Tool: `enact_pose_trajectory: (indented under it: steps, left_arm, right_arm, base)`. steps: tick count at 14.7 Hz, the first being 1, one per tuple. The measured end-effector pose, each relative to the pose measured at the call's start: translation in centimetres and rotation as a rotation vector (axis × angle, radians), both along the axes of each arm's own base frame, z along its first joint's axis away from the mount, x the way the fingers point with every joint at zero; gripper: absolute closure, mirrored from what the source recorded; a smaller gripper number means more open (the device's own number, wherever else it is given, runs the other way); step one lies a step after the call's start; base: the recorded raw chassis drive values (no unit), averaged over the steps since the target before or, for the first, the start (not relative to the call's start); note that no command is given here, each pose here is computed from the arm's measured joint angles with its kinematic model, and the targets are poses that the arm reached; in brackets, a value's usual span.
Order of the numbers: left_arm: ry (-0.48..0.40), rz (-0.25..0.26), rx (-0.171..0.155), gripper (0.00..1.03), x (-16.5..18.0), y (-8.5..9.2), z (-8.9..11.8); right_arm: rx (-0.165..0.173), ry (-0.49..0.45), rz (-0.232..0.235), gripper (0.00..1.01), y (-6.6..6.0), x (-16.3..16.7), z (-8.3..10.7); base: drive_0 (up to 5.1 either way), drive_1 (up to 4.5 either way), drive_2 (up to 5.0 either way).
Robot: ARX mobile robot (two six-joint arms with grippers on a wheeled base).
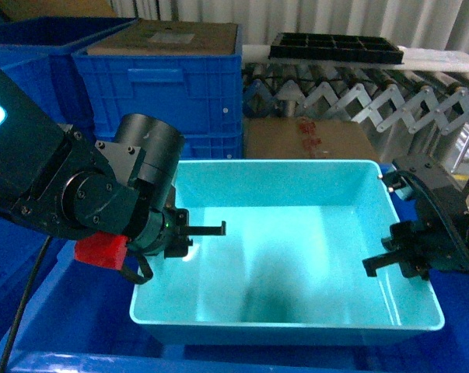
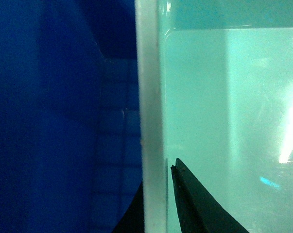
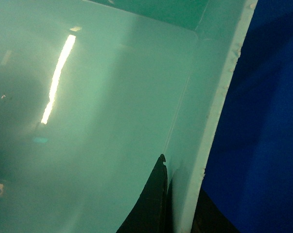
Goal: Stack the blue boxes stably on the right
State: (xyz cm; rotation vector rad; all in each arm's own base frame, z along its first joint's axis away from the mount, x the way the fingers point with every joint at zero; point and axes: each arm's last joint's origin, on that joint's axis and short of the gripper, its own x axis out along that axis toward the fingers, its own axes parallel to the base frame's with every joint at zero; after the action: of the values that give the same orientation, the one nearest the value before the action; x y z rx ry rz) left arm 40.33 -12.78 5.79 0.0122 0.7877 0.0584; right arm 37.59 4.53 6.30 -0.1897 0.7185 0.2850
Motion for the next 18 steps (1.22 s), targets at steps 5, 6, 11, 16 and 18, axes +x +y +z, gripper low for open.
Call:
enact_pose_trajectory:
  steps: [5,6,11,16,18]
  left_arm:
    - [0.017,0.002,0.022,0.95,0.6,0.2,-0.2]
    - [0.021,0.001,0.026,0.95,0.6,0.1,-0.3]
    - [0.036,-0.004,0.044,0.95,1.3,-0.6,-0.2]
    - [0.048,0.026,0.126,0.71,1.4,-0.6,-0.7]
    - [0.049,0.025,0.121,0.55,1.3,-0.6,-0.8]
  right_arm:
    - [-0.001,0.020,0.006,0.98,0.4,0.9,-0.7]
    - [0.000,0.021,0.003,0.98,0.4,0.9,-0.8]
    - [0.010,0.030,-0.006,0.98,0.3,1.3,-1.0]
    - [-0.068,0.031,0.153,0.48,0.3,1.1,-1.3]
    - [-0.066,0.028,0.167,0.32,0.3,1.1,-1.3]
  base:
    - [0.0,0.00,0.0]
    - [0.0,0.00,0.0]
    - [0.0,0.00,0.0]
    - [0.0,0.00,0.0]
    - [0.0,0.00,0.0]
